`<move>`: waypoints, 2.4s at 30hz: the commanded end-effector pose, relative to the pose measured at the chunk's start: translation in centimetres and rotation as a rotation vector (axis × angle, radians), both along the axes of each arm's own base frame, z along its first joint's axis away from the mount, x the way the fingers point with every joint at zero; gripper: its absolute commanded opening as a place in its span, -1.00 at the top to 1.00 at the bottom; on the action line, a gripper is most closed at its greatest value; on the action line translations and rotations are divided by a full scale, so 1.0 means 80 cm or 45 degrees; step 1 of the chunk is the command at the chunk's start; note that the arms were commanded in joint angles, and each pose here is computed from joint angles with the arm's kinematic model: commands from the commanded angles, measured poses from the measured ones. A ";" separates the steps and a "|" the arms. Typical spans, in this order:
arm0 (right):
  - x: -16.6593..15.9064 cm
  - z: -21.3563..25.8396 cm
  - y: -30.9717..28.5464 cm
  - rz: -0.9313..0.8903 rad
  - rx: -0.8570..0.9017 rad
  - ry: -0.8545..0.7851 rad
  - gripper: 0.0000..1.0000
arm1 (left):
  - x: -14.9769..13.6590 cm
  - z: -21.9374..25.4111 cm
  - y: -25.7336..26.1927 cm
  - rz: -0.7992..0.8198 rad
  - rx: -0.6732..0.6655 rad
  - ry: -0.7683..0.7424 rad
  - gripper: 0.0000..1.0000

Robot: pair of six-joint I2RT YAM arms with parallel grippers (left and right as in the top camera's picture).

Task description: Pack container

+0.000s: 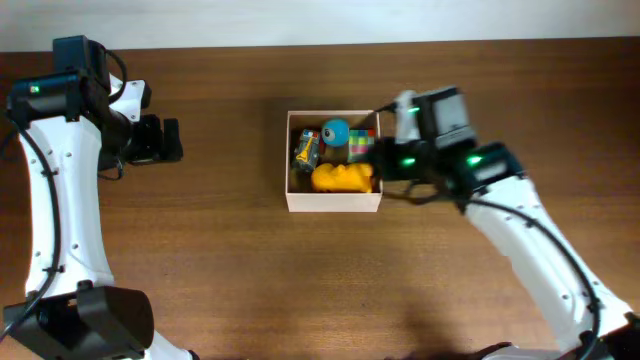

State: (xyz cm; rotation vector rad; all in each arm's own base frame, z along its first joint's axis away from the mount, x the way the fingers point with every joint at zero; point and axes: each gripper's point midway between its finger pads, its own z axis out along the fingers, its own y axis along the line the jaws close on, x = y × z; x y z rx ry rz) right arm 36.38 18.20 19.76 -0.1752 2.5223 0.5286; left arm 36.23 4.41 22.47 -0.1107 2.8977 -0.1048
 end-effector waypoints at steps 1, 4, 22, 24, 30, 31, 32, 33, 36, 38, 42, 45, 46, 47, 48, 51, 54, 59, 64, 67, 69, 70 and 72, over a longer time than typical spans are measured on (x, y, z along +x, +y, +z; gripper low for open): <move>0.010 -0.021 0.043 0.073 -0.108 -0.060 0.04 | -0.001 0.000 0.000 0.019 -0.013 -0.002 -0.99; 0.021 -0.049 0.064 0.095 -0.161 -0.071 0.04 | -0.001 0.000 0.000 0.019 -0.013 -0.002 -0.99; 0.035 0.033 0.057 0.104 -0.225 -0.232 -0.72 | -0.001 0.000 0.000 0.019 -0.013 -0.002 -0.99; 0.024 0.061 0.040 0.068 -0.268 -0.244 -0.75 | -0.001 0.000 0.000 0.019 -0.013 -0.002 -0.99; -0.017 0.145 0.014 0.050 -0.228 -0.328 -0.97 | -0.001 0.000 0.000 0.019 -0.013 -0.002 -0.99; -0.024 0.158 0.010 0.046 -0.216 -0.351 -0.97 | 0.000 0.000 0.000 0.019 -0.012 -0.003 -0.99; -0.032 0.170 0.005 0.043 -0.205 -0.368 -0.97 | -0.001 0.000 0.000 0.019 -0.013 -0.002 -0.99; -0.041 0.179 0.000 0.042 -0.196 -0.381 -0.97 | -0.001 0.000 0.000 0.019 -0.013 -0.002 -0.99; -0.070 0.200 -0.017 0.040 -0.179 -0.406 -0.97 | -0.001 0.000 0.000 0.019 -0.013 -0.002 -0.99; -0.093 0.204 -0.032 0.040 -0.194 -0.389 -0.97 | -0.001 0.000 0.000 0.019 -0.013 -0.002 -0.99; -0.122 0.218 -0.066 -0.021 -0.247 -0.421 -0.98 | -0.001 0.000 0.000 0.019 -0.013 -0.002 -0.99; -0.132 0.242 -0.099 -0.138 -0.296 -0.524 -0.97 | -0.001 0.000 0.000 0.019 -0.013 -0.002 -0.98; -0.136 0.251 -0.114 -0.192 -0.322 -0.564 -0.97 | -0.001 0.000 0.000 0.019 -0.013 -0.002 -0.99; -0.140 0.258 -0.126 -0.234 -0.342 -0.593 -0.97 | -0.001 0.000 0.000 0.019 -0.013 -0.002 -0.99; -0.146 0.265 -0.139 -0.277 -0.361 -0.620 -0.97 | -0.001 0.000 0.000 0.019 -0.013 -0.002 -0.99; -0.172 0.277 -0.170 -0.351 -0.394 -0.668 -0.97 | -0.001 0.000 0.000 0.019 -0.013 -0.002 -0.99; -0.195 0.280 -0.186 -0.349 -0.414 -0.693 -0.97 | -0.001 0.000 0.000 0.019 -0.013 -0.002 -0.99; -0.217 0.268 -0.203 -0.267 -0.478 -0.714 -0.97 | -0.001 0.000 0.000 0.019 -0.013 -0.002 -0.99; -0.227 0.223 -0.232 -0.411 -0.465 -0.620 -0.98 | -0.001 0.000 0.000 0.019 -0.013 -0.002 -0.99; -0.225 0.193 -0.246 -0.497 -0.469 -0.618 -0.98 | -0.001 0.000 0.000 0.019 -0.013 -0.002 -0.99; -0.223 0.172 -0.250 -0.530 -0.459 -0.637 -0.97 | 0.000 0.000 0.000 0.019 -0.013 -0.003 -0.99; -0.222 0.159 -0.251 -0.542 -0.451 -0.650 -0.97 | -0.001 0.000 0.000 0.019 -0.013 -0.002 -0.98; -0.219 0.134 -0.250 -0.549 -0.432 -0.671 -0.97 | -0.001 0.000 0.000 0.019 -0.013 -0.002 -0.99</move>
